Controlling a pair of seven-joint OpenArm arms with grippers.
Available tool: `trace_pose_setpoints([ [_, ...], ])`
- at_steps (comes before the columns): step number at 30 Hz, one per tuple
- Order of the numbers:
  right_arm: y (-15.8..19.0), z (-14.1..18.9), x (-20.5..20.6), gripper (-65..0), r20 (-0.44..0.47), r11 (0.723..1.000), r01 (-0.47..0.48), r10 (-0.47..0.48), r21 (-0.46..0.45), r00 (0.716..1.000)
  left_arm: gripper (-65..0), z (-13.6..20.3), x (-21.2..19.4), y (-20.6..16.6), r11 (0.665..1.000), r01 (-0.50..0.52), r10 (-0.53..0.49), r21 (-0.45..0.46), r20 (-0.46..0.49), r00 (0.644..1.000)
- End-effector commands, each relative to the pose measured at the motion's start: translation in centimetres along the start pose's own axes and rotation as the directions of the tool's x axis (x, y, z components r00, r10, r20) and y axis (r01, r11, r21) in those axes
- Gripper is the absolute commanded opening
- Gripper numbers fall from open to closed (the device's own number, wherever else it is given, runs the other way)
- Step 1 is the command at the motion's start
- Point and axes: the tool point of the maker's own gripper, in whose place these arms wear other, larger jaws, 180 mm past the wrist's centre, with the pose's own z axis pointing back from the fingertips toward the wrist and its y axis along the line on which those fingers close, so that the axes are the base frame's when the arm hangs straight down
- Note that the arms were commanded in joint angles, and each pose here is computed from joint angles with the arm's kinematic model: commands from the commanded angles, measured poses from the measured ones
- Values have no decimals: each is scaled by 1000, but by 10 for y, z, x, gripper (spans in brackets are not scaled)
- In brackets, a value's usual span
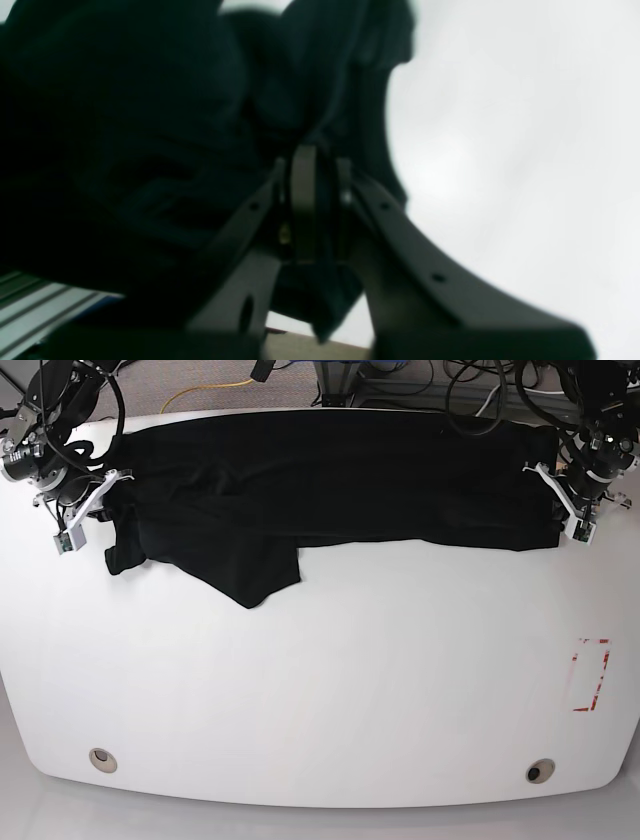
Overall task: Fold the T-shirt properly
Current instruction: 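Lift both held sides and fold them over toward the robot, then release the folded edge and reposition the right gripper on the shirt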
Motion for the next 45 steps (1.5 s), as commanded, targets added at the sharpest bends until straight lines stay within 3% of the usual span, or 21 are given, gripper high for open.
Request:
trace_pose_setpoints([
  [1,0,5,9,-602,38,1000,-12,12,-2,999,-650,5,4,0,999,41,-40,-14,19,999],
  [4,7,6,10,-601,50,1000,-16,16,3,999,-649,5,2,-5,997,72,-71,-41,15,997],
  [6,11,10,17,-574,70,999,-34,35,-4,997,-578,4,-1,-4,997,70,-70,-40,3,998],
  [9,13,16,32,-450,107,998,-67,69,-23,992,-411,2,-8,0,997,79,-80,-26,-25,996],
  [12,11,17,36,-273,113,997,-70,73,-29,991,-261,2,-10,1,996,87,-87,-18,-37,995],
  [14,11,17,43,-173,127,997,-74,78,-30,989,-217,3,-9,2,996,85,-85,-15,-33,996],
  [16,12,16,50,-159,144,997,-77,80,-28,986,-225,4,-4,2,996,90,-90,-12,-21,996],
  [23,21,-11,60,-216,133,997,-66,59,51,989,-257,26,41,1,985,170,-173,44,92,981],
  [32,17,-40,38,-327,61,990,54,-62,130,996,-258,21,40,-21,995,102,-100,-7,124,987],
  [36,21,-39,36,-450,61,990,52,-60,133,996,-258,9,19,-31,998,36,-32,-47,78,996],
  [40,23,-32,37,-614,70,993,25,-33,118,997,-258,-9,-20,-32,998,-9,7,-65,-36,999],
  [42,24,-28,40,-650,82,994,8,-18,110,996,-258,-14,-33,-34,996,-33,27,-78,-70,997],
  [45,24,-21,36,-650,75,996,-9,2,90,997,-258,-22,-38,-33,995,-55,47,-84,-88,995],
])
